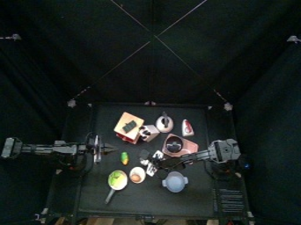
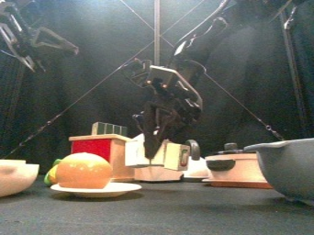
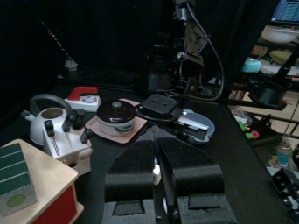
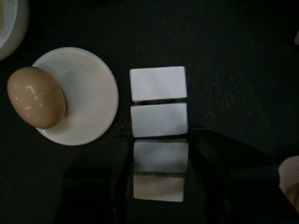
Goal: Place white sushi roll in middle of board to cut
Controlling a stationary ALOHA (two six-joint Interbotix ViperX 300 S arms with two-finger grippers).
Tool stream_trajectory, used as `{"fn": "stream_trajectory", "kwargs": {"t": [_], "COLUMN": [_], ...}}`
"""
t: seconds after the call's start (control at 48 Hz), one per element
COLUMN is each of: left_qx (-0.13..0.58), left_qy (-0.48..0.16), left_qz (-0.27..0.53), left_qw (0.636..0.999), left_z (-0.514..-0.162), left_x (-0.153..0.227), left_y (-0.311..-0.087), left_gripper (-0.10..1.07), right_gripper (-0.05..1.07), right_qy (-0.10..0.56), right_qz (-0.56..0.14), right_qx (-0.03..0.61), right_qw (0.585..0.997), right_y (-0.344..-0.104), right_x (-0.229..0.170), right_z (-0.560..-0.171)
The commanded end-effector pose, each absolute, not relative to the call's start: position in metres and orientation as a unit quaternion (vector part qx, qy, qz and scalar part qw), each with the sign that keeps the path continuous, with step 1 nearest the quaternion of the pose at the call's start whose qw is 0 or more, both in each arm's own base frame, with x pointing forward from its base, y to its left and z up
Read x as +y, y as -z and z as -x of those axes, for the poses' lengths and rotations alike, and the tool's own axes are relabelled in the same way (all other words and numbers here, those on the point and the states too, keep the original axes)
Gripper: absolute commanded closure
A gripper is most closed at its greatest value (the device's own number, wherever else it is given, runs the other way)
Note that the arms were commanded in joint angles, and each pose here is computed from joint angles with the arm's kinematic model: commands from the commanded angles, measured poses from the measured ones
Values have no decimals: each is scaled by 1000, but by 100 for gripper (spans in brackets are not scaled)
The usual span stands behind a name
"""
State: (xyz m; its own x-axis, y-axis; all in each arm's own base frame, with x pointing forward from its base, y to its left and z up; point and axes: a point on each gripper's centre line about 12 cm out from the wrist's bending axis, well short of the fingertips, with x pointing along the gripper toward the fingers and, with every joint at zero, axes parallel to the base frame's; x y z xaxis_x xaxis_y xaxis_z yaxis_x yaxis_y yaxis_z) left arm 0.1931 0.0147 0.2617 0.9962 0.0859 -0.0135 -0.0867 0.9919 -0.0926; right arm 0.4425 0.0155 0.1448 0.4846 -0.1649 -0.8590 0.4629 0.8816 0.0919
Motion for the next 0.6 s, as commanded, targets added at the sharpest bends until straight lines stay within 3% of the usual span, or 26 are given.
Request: {"fn": "stream_trajectory", "kwargs": {"t": [0.0,0.583], "left_qx": [-3,-5], "left_qy": [-44,-43], "left_qz": [45,45], "left_qw": [998,998], "left_z": [-194,-195], "left_x": [15,15], "left_y": [-267,-269], "left_gripper": [61,61], "right_gripper": [47,47], "right_qy": [177,164], "right_qz": [-168,-172], "right_qx": [442,429], "right_qw": [863,872], "right_y": [-174,-190], "right_x": [17,27], "right_z": [-445,-442]}}
